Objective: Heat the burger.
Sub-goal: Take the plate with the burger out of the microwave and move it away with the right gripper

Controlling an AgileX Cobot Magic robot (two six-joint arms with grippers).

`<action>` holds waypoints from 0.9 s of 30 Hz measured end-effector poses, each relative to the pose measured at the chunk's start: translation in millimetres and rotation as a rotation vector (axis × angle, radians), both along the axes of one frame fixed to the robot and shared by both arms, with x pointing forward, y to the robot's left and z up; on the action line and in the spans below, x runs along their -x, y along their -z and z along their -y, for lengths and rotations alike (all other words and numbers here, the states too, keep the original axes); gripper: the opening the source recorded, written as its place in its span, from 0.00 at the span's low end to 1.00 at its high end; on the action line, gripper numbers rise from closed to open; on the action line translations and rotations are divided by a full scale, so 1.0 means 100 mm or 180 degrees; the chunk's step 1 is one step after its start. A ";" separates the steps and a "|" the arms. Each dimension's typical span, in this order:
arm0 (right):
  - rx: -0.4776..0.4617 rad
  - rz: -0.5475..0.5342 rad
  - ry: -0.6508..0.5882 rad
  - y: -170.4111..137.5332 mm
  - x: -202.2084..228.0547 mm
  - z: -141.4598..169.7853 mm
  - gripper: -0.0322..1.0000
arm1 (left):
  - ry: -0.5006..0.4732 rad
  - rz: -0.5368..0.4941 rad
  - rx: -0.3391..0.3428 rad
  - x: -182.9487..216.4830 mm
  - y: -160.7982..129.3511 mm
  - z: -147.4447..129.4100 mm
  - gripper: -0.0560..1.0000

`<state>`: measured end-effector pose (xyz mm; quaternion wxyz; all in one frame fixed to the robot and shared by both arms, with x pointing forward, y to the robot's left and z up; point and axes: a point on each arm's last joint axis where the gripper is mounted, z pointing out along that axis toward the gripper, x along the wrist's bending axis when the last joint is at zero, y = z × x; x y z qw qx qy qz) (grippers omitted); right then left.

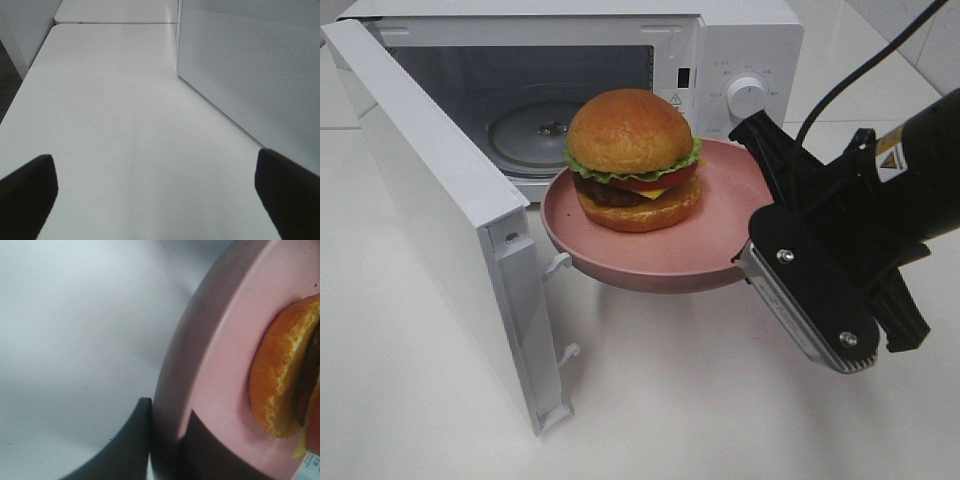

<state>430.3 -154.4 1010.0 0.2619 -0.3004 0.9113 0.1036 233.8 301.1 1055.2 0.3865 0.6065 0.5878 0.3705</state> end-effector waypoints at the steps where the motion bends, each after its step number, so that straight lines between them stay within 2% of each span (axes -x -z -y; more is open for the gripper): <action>1: 0.0000 0.0000 0.0000 0.00 0.00 0.00 0.13 | 0.0000 0.0000 0.0000 0.00 0.00 0.00 1.00; 12: -0.0102 0.0072 0.0052 -0.06 0.30 0.21 0.13 | 0.0000 0.0000 0.0000 0.00 0.00 0.00 1.00; 16: -0.0199 0.0093 0.0179 -0.08 0.42 0.31 0.13 | 0.0000 0.0000 0.0000 0.00 0.00 0.00 1.00; 27: -0.0198 0.0129 0.0339 -0.15 0.69 0.55 0.13 | 0.0000 0.0000 0.0000 0.00 0.00 0.00 1.00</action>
